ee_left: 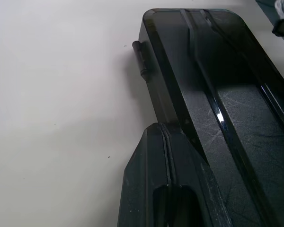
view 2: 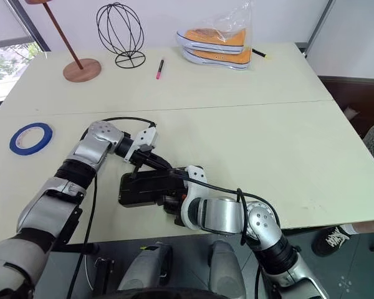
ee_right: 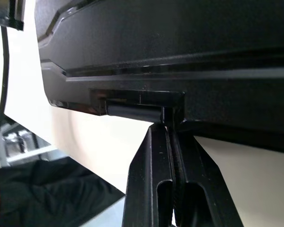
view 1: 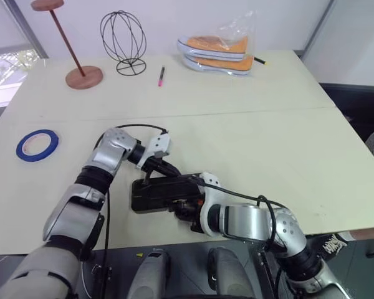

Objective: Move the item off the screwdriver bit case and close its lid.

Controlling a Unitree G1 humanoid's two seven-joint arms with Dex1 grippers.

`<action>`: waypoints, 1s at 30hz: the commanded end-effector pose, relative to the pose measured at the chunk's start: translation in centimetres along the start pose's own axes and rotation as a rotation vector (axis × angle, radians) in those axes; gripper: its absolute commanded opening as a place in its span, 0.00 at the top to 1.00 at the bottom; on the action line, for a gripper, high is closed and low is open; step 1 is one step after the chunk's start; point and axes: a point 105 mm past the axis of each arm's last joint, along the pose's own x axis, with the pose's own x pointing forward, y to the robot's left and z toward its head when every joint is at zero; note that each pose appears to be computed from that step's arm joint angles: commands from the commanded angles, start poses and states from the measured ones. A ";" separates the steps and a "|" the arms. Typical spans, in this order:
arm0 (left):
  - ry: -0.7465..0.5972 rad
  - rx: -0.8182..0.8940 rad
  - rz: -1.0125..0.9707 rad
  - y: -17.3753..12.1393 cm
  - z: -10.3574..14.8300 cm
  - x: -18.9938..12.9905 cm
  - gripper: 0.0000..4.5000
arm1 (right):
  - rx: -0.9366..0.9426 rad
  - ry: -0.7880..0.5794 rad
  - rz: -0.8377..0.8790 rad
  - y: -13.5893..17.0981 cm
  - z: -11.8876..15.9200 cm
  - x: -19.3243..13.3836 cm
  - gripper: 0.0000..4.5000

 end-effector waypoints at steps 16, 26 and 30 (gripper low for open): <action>0.110 0.011 -0.173 -4.3 -3.8 2.7 1.00 | -0.064 -0.106 -0.030 0.2 2.3 -0.5 0.99; 0.098 0.008 -0.197 -5.0 -3.9 3.6 1.00 | -0.121 -0.143 -0.029 0.6 3.1 -0.5 0.99; 0.096 -0.002 -0.215 -5.7 -4.1 3.9 1.00 | -0.146 -0.164 -0.026 0.8 3.5 -0.5 0.99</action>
